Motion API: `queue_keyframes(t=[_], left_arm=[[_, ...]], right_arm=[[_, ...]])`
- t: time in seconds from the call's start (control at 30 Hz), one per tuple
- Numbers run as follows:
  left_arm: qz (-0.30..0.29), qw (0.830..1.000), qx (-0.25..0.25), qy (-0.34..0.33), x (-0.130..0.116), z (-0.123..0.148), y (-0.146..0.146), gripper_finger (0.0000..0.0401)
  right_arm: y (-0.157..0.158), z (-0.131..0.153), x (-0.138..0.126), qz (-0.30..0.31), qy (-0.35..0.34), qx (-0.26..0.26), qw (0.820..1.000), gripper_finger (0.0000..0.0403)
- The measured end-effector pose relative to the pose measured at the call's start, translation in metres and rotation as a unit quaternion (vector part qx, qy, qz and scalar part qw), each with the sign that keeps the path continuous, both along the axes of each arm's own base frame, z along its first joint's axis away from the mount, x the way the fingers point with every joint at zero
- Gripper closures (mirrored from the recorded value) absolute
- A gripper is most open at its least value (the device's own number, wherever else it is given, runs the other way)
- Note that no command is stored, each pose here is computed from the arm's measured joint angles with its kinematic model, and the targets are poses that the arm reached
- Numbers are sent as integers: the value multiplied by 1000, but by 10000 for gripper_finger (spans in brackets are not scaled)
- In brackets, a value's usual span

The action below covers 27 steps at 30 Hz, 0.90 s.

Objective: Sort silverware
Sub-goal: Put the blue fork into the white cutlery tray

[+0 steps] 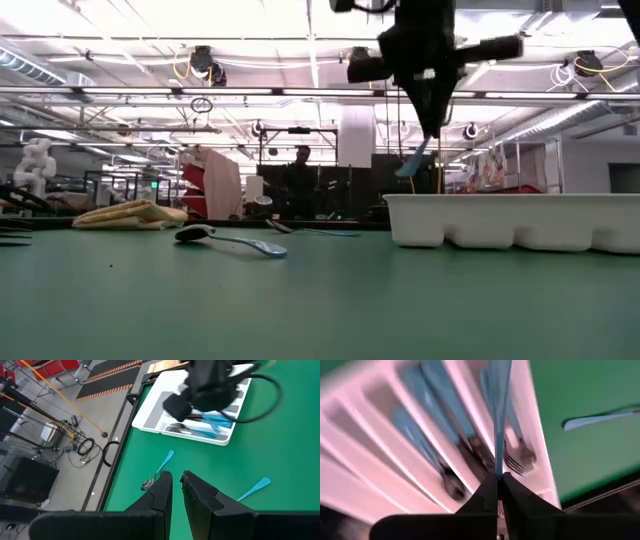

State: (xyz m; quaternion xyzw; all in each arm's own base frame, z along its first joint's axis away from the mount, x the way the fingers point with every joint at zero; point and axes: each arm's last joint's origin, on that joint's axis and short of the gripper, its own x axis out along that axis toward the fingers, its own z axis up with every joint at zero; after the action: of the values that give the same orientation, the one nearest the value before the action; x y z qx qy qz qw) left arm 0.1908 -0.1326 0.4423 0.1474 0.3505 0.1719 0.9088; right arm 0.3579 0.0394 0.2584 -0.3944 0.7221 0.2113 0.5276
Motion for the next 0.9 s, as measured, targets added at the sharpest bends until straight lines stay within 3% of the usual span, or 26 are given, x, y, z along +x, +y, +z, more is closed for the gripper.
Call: queue_keyframes(t=[0.17,0.3,0.47,0.6,0.9], left_arm=[[1,1000,1,-1,0,0,0,349],[2,1000,4,-3,0,0,0,349],[7,1000,18,-11,0,1,1,349],[10,999,36,-16,1,2,2,349],[13,999,48,-23,1,2,3,349]], right_arm=[[-42,-15,-3,30,53,-66,996,403],[-66,-17,-9,35,56,-66,996,403],[-69,-26,-13,93,51,-44,993,403],[-65,-43,-19,103,62,1,993,403],[-65,-58,-15,134,42,2,990,403]])
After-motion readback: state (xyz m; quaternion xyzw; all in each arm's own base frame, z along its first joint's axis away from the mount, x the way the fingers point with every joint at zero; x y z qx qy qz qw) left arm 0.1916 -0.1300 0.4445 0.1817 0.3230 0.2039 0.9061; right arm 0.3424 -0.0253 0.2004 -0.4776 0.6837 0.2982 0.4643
